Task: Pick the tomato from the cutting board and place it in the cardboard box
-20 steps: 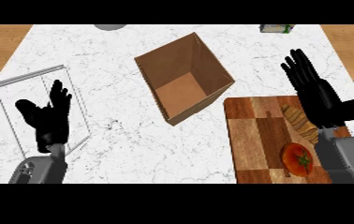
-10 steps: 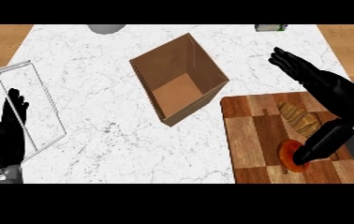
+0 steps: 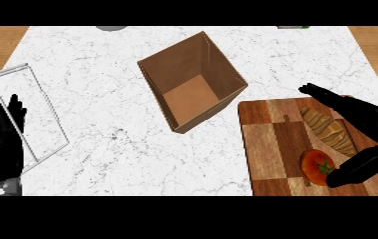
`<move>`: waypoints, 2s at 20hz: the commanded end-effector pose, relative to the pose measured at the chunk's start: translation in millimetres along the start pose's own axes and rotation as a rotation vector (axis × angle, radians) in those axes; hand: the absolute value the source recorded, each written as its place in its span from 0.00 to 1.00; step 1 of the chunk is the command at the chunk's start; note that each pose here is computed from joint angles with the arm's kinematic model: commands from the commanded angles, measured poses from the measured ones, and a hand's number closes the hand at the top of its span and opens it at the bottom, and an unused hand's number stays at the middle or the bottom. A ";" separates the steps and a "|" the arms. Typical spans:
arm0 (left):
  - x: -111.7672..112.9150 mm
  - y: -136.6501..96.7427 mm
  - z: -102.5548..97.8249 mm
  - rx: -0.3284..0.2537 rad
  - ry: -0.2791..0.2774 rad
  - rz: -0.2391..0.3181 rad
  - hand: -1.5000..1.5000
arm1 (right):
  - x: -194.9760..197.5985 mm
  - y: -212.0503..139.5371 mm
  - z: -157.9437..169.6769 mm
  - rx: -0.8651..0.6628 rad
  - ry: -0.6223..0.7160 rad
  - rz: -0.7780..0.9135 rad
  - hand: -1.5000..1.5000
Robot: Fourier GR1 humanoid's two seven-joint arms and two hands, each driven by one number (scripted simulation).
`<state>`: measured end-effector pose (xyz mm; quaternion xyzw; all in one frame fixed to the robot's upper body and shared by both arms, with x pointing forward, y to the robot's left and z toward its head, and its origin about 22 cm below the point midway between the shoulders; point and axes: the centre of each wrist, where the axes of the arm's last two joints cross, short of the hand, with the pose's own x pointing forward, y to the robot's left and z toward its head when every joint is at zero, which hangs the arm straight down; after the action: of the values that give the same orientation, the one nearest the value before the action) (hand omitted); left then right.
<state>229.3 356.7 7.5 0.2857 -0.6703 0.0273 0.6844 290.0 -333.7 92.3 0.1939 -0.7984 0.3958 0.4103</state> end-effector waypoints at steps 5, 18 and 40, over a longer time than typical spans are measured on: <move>2.7 3.5 -6.1 -0.141 0.026 -0.171 0.50 | 23.9 -33.3 0.4 0.320 -0.078 0.327 0.00; 9.3 -1.1 -21.7 -0.149 0.040 -0.192 0.50 | 11.2 -30.9 25.3 0.692 0.063 0.628 0.00; 6.1 -5.1 -25.9 -0.159 0.056 -0.201 0.50 | -34.1 17.8 11.2 0.801 0.051 0.633 0.00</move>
<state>244.9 363.0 15.4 0.3109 -0.6512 0.0141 0.6922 292.9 -348.3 59.3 0.0203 -0.5918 0.7781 0.2095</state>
